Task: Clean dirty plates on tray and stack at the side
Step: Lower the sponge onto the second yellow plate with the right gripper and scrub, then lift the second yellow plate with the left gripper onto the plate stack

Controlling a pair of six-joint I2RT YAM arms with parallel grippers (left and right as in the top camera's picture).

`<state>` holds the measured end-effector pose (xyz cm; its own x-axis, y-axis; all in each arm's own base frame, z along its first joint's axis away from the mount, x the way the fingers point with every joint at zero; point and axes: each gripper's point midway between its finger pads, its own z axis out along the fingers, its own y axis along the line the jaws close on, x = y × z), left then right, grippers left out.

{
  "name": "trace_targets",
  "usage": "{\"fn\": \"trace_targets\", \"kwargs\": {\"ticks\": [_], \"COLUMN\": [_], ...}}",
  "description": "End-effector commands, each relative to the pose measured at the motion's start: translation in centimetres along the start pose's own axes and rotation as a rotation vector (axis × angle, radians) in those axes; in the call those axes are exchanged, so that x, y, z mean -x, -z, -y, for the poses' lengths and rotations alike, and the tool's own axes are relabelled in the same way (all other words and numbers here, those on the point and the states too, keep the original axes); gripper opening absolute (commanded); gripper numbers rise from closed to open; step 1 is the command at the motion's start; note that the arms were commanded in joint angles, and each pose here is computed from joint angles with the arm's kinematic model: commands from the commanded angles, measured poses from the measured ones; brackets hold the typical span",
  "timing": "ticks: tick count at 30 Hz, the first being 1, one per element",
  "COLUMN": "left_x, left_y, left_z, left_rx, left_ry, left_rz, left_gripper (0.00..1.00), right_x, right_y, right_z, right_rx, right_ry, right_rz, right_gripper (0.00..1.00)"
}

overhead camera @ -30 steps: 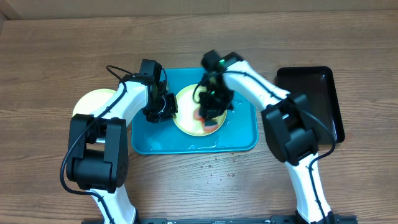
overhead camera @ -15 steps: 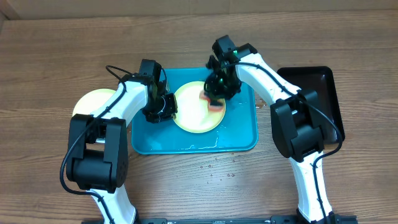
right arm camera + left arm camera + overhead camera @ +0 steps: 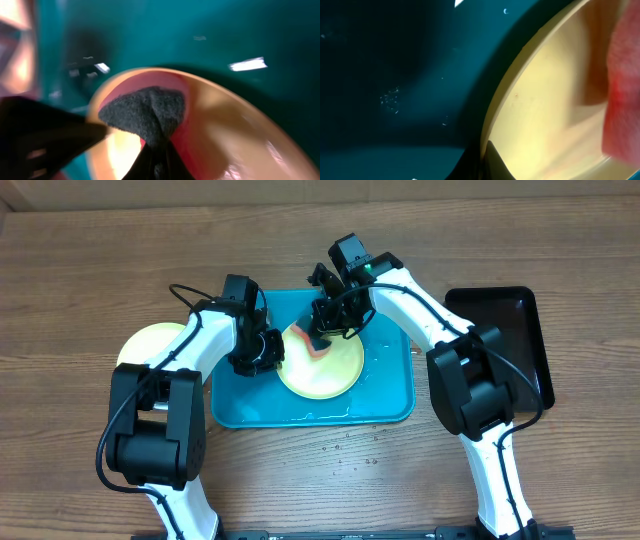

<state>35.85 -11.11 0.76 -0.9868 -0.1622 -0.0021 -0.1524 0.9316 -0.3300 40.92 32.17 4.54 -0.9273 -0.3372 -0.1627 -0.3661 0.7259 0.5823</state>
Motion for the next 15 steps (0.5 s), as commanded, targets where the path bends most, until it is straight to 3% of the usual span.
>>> {"fn": "trace_targets", "kwargs": {"ticks": [1, 7, 15], "left_x": [0.3, 0.8, 3.4], "left_y": [-0.3, 0.5, 8.0], "left_z": [-0.3, -1.0, -3.1], "left_rx": [0.016, 0.075, 0.331], "left_ry": [-0.055, -0.09, -0.143], "left_rz": [0.001, 0.023, 0.226], "left_gripper": [0.04, 0.04, 0.04], "right_x": [2.9, 5.3, 2.7], "right_y": [5.2, 16.0, 27.1], "right_z": [-4.3, -6.6, -2.0], "right_rx": [0.143, 0.07, -0.254], "right_ry": [0.066, 0.108, -0.046], "right_rz": [0.101, 0.293, 0.438], "right_gripper": [0.04, 0.04, 0.04]}}
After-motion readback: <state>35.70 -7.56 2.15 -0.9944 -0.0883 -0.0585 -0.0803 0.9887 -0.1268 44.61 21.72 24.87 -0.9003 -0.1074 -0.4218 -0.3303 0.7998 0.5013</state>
